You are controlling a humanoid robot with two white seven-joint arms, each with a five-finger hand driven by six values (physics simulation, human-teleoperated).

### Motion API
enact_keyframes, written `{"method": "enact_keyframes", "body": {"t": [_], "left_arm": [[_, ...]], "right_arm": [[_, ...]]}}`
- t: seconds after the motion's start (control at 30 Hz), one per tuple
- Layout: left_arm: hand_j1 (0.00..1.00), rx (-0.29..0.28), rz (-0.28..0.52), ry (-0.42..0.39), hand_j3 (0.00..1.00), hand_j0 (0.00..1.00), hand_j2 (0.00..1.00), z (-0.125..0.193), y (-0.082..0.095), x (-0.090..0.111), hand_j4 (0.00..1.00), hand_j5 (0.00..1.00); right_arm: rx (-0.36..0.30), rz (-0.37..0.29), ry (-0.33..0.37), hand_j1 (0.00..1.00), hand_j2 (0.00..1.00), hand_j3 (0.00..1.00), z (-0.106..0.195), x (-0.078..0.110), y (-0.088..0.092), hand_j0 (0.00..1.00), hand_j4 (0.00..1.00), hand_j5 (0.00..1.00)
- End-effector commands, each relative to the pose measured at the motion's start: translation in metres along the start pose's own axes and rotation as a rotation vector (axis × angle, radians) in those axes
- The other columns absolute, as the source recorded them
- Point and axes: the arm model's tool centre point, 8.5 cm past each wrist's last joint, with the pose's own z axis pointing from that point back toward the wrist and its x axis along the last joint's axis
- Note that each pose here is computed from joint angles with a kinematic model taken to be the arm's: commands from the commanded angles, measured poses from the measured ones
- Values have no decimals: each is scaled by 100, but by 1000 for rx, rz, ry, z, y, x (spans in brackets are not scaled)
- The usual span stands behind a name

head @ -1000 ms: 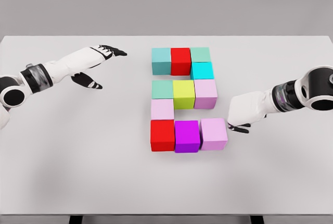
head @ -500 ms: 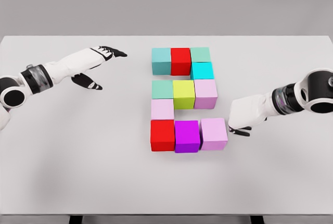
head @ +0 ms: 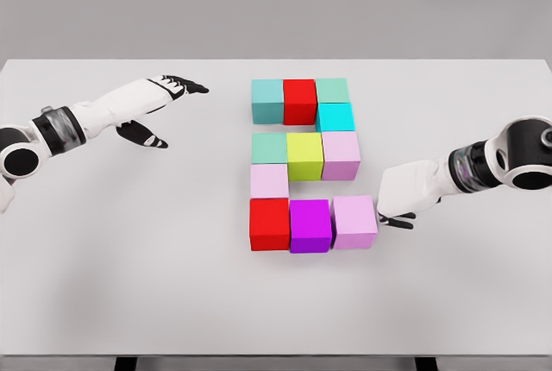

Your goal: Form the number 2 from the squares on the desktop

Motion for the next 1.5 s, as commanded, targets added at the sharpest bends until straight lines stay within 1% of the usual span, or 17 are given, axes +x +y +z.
{"method": "enact_keyframes", "body": {"t": [0.0,0.43,1.47], "left_arm": [[100,5,5,1,100,100,100,0,1,0,100,100],[100,7,5,1,100,100,100,0,1,0,100,100],[100,3,5,6,100,100,100,2,0,-2,100,100]], "right_arm": [[-4,0,-2,13,13,13,0,1,-1,13,13,13],[-13,14,-9,13,13,13,0,3,-7,13,13,13],[-19,18,-13,14,14,14,0,4,-9,14,14,14]]}}
